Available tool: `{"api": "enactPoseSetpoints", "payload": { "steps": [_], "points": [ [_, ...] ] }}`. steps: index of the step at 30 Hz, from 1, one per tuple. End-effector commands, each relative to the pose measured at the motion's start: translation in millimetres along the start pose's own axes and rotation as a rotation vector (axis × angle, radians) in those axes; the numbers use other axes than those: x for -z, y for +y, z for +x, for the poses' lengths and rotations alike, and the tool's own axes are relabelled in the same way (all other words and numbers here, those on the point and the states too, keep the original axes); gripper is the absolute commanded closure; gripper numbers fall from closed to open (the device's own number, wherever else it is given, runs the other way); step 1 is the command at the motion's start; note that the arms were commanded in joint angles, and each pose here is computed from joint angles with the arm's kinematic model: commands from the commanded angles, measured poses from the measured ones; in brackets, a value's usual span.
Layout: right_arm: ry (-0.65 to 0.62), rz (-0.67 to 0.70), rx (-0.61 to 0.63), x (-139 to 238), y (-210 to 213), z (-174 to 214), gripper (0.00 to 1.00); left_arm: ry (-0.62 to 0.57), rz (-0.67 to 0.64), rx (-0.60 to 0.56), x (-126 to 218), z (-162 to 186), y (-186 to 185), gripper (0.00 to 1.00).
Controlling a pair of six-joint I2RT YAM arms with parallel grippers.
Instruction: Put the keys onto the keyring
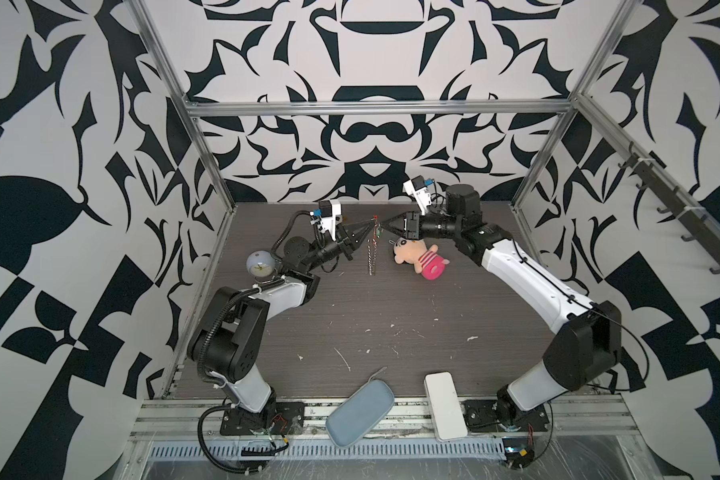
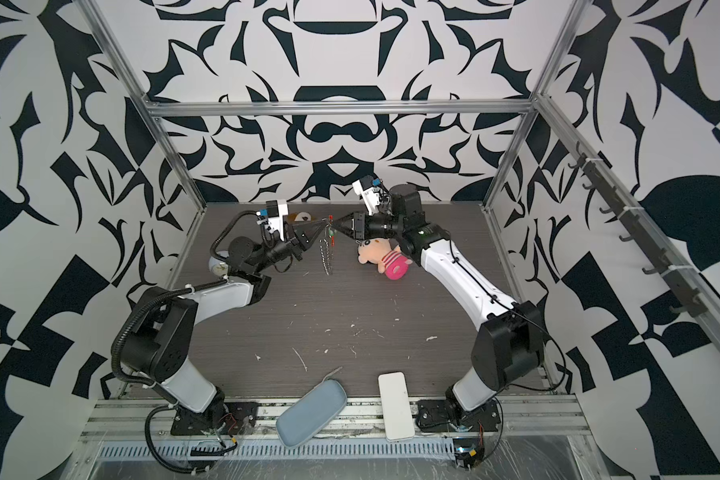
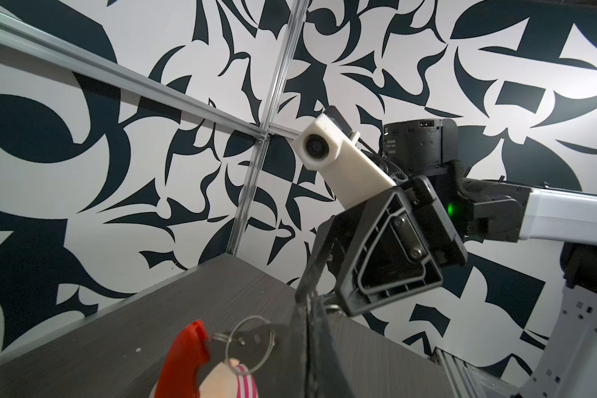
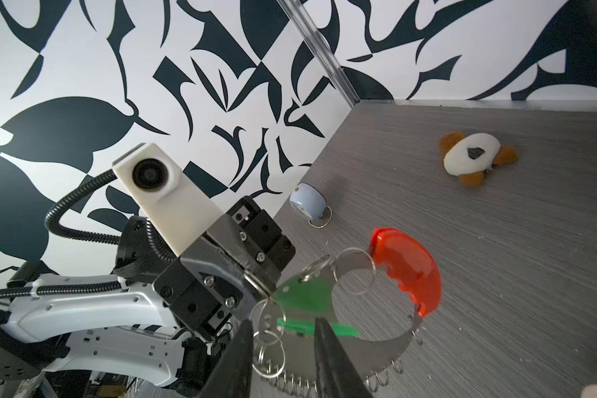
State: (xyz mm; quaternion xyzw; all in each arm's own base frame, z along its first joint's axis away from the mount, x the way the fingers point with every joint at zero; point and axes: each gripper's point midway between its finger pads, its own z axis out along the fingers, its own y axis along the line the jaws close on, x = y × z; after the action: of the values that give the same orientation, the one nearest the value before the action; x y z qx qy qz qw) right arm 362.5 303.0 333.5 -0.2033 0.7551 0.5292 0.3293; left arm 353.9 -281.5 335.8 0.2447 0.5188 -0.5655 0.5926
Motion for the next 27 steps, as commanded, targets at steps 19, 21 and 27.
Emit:
{"api": "enactPoseSetpoints", "payload": {
  "steps": [19, 21, 27],
  "points": [
    [-0.023, -0.092, 0.097, -22, 29, 2, 0.88, -0.138, 0.048, -0.031, -7, -52, -20, 1.0],
    [-0.013, -0.094, 0.094, -27, 30, 8, 0.88, -0.145, 0.05, -0.034, -10, -54, -21, 1.0],
    [-0.012, -0.097, 0.101, -25, 36, 8, 0.79, -0.15, 0.052, -0.031, -13, -54, -22, 1.0]
  ]
}}
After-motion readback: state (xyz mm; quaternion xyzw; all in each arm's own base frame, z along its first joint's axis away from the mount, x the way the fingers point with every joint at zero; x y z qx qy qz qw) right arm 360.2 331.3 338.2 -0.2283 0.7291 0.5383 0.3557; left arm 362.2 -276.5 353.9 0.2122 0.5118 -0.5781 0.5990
